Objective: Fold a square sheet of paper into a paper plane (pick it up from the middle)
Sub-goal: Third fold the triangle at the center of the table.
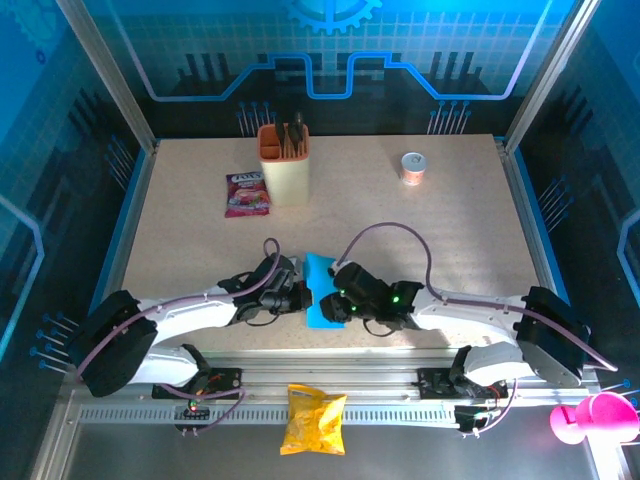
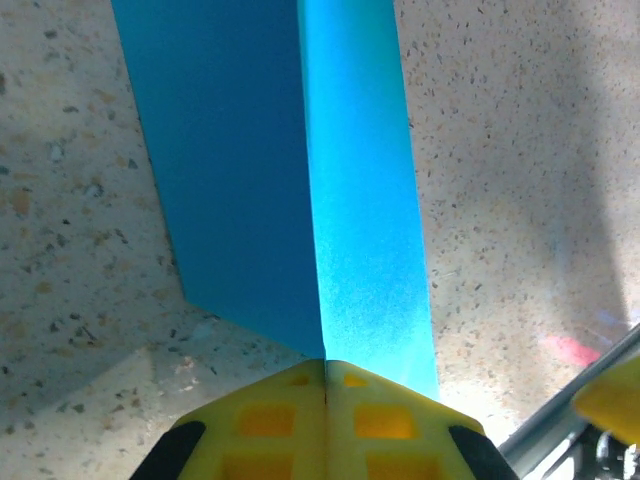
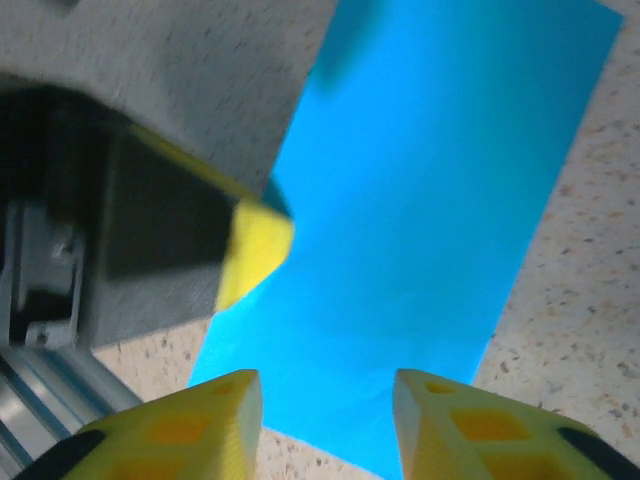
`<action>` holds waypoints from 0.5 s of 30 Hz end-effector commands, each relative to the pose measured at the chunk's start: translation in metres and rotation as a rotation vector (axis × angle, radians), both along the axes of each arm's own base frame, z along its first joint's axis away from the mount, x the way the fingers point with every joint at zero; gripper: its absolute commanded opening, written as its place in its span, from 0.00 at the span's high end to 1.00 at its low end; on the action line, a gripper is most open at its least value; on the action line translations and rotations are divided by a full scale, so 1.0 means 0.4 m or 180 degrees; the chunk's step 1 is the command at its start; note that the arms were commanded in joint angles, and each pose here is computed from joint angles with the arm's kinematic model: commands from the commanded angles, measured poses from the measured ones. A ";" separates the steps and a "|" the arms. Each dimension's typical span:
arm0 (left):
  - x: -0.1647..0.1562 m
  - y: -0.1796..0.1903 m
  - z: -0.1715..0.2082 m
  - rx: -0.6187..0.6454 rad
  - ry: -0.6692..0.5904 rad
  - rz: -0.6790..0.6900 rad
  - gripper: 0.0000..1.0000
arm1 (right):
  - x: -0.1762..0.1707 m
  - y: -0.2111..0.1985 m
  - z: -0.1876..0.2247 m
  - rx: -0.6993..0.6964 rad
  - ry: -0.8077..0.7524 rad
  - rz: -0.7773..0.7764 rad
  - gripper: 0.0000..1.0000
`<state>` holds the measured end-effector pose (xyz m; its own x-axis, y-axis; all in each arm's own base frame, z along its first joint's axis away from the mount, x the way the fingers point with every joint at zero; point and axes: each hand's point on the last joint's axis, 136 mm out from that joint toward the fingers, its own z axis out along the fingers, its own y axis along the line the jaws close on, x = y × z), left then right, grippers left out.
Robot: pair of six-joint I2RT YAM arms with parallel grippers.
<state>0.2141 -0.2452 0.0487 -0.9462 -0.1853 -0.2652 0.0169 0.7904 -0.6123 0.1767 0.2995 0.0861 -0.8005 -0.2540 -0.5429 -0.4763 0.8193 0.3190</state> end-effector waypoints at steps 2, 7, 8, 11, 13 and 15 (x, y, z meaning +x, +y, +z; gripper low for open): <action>-0.012 -0.004 0.018 -0.0171 0.0316 0.0151 1.00 | -0.043 0.010 -0.037 -0.0531 -0.0231 0.0349 0.52; -0.010 -0.004 0.011 -0.0274 0.0456 0.0192 1.00 | -0.083 0.072 -0.062 -0.0767 -0.0437 0.0498 0.42; -0.009 -0.004 0.011 -0.0291 0.0468 0.0195 1.00 | -0.087 0.079 -0.068 -0.0827 -0.0484 0.0501 0.40; -0.009 -0.002 0.009 -0.0332 0.0494 0.0206 1.00 | -0.089 0.104 -0.067 -0.0931 -0.0614 0.0463 0.36; -0.009 -0.002 0.009 -0.0352 0.0502 0.0197 1.00 | -0.084 0.102 -0.075 -0.1025 -0.0667 0.0398 0.34; -0.010 -0.002 0.008 -0.0358 0.0504 0.0191 1.00 | -0.075 0.102 -0.073 -0.1064 -0.0718 0.0328 0.32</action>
